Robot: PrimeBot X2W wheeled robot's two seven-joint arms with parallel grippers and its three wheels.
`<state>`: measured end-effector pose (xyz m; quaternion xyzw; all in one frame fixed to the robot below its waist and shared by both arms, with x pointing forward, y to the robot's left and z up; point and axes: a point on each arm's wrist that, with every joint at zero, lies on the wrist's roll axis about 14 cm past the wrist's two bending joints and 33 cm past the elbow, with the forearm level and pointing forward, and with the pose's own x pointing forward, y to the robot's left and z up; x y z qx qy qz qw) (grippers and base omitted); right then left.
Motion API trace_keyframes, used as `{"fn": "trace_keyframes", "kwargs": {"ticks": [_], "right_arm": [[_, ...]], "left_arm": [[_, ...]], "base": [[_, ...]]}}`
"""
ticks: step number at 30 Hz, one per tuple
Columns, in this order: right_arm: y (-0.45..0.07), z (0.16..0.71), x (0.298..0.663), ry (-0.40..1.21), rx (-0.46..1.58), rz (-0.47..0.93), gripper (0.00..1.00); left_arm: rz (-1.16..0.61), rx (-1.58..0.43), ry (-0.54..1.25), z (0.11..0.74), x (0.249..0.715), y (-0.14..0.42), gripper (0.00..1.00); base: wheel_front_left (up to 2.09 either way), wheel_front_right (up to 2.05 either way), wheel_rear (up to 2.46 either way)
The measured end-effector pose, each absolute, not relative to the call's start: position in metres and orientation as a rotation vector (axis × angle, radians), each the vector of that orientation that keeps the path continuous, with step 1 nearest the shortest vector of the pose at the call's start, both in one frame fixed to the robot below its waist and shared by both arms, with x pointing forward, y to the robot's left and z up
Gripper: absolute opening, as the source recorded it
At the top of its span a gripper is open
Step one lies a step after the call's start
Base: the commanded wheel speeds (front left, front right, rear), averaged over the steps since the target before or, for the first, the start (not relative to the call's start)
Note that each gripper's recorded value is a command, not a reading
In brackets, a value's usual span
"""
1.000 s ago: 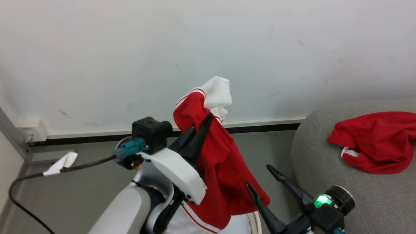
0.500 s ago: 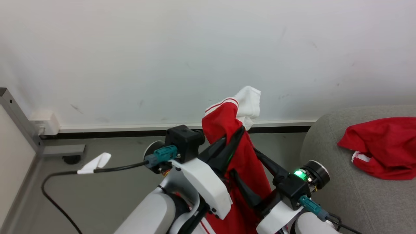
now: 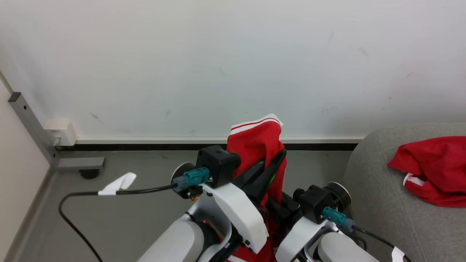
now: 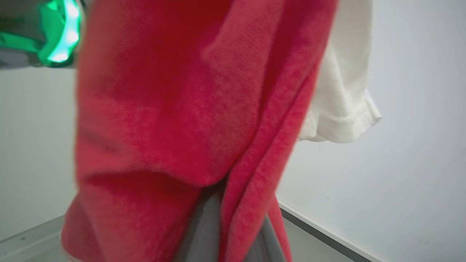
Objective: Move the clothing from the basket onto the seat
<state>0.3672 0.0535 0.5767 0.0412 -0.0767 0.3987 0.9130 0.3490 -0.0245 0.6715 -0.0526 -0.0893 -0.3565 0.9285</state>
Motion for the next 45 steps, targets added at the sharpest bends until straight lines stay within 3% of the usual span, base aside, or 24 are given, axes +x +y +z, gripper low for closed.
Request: {"fn": "trace_keyframes", "kwargs": {"ticks": [3, 4, 5, 6, 7, 24, 45], "right_arm": [[0.051, 0.58, 0.371, -0.161, 0.1, 0.811, 0.0], [0.049, 0.581, 0.372, -0.162, 0.103, 0.804, 0.0], [0.048, 0.581, 0.374, -0.162, 0.105, 0.797, 0.0], [0.046, 0.581, 0.375, -0.162, 0.109, 0.789, 0.0], [0.043, 0.581, 0.377, -0.163, 0.113, 0.779, 0.0], [-0.042, 0.596, 0.412, -0.233, 0.155, 0.507, 0.0], [-0.114, 0.592, 0.405, -0.266, 0.155, 0.317, 0.0]], "left_arm": [[-0.71, -0.109, -0.177, 0.669, 0.353, -0.02, 0.0], [-0.7, -0.112, -0.179, 0.669, 0.355, -0.017, 0.29], [-0.691, -0.111, -0.176, 0.668, 0.357, -0.015, 0.49], [-0.685, -0.11, -0.178, 0.667, 0.358, -0.013, 0.89], [-0.68, -0.109, -0.174, 0.665, 0.36, -0.012, 1.0], [-0.666, -0.075, -0.067, 0.614, 0.367, -0.009, 1.0], [-0.754, -0.069, -0.048, 0.599, 0.364, -0.04, 1.0]], "base": [[0.0, 0.0, 0.0], [0.0, 0.0, 0.0], [0.0, 0.0, 0.0], [0.0, 0.0, 0.0], [0.0, 0.0, 0.0], [0.0, 0.0, 0.0], [0.0, 0.0, 0.0]]}}
